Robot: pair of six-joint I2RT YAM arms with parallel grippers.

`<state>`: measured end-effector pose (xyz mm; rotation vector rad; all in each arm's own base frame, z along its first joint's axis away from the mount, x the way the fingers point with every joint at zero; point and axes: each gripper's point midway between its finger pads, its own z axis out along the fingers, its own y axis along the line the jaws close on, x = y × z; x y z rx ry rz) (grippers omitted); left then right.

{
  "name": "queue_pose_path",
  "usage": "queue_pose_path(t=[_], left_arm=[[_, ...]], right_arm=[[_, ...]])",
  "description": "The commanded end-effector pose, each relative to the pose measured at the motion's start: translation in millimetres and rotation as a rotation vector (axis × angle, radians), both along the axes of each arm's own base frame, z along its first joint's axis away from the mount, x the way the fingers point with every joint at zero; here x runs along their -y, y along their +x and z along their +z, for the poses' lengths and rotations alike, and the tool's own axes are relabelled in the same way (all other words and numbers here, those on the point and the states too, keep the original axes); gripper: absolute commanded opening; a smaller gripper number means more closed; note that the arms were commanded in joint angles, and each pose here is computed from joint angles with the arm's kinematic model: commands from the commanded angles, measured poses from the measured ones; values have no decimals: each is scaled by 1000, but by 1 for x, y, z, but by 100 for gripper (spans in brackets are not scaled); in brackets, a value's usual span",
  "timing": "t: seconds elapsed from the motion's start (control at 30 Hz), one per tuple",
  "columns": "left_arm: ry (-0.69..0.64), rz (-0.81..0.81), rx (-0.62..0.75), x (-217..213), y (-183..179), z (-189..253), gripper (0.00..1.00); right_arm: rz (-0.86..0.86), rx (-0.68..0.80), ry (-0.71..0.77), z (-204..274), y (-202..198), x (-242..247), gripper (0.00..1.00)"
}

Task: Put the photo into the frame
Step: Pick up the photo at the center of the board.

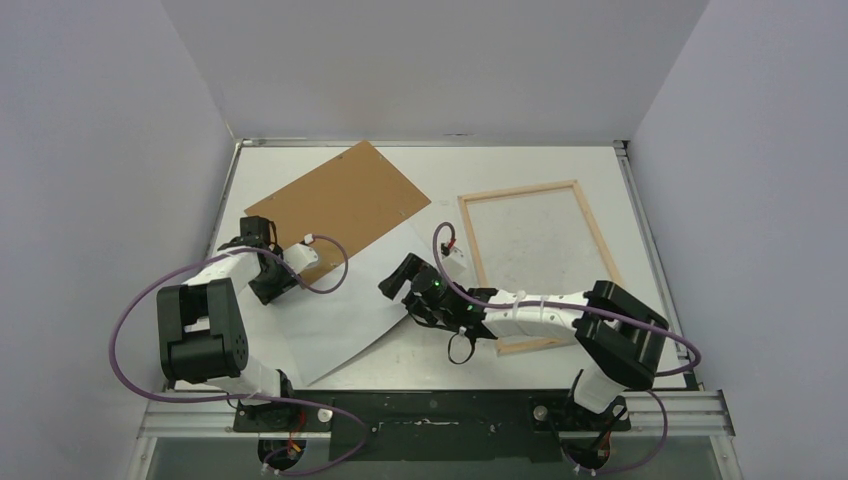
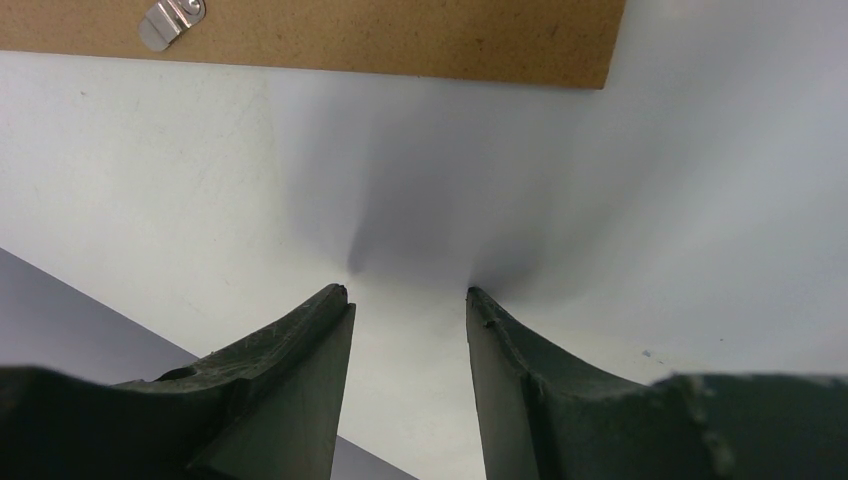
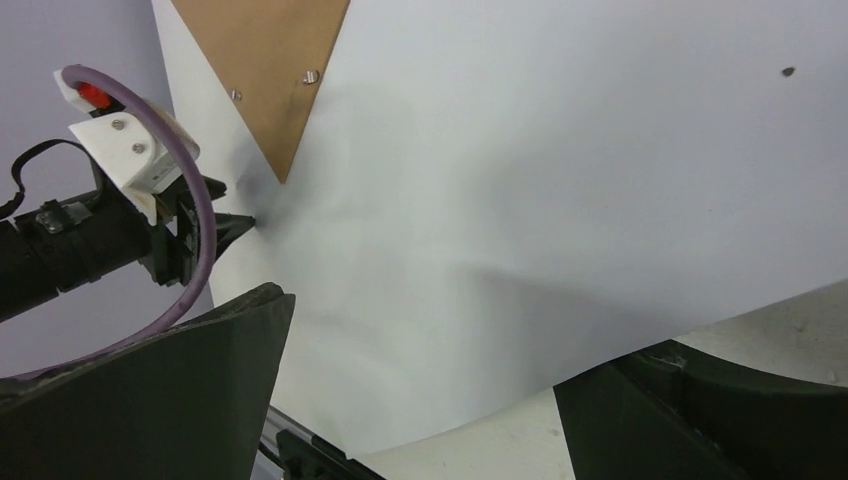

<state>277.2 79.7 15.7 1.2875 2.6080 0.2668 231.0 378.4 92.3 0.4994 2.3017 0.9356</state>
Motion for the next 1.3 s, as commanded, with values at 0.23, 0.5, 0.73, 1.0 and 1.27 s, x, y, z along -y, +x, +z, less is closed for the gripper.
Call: queue_pose_path(t=[0.23,0.5,0.73,1.0,1.27], left_arm=[[-115,-8,-103,23,-20,-18,44],[-185,93,-25,16,1,41,98],[-336,186,150,23,31,130,96],[-465,274,484,32,68,248,96],[-562,389,593,39,78,275,96]], right_arm=[[-66,27,-21,7,21,7,36],[-88,111,-80,37,27,28,5],[-29,245,-128,96,24,30,5],[86,394,-176,179,19,20,5],[172,503,-289,253,18,35,6]])
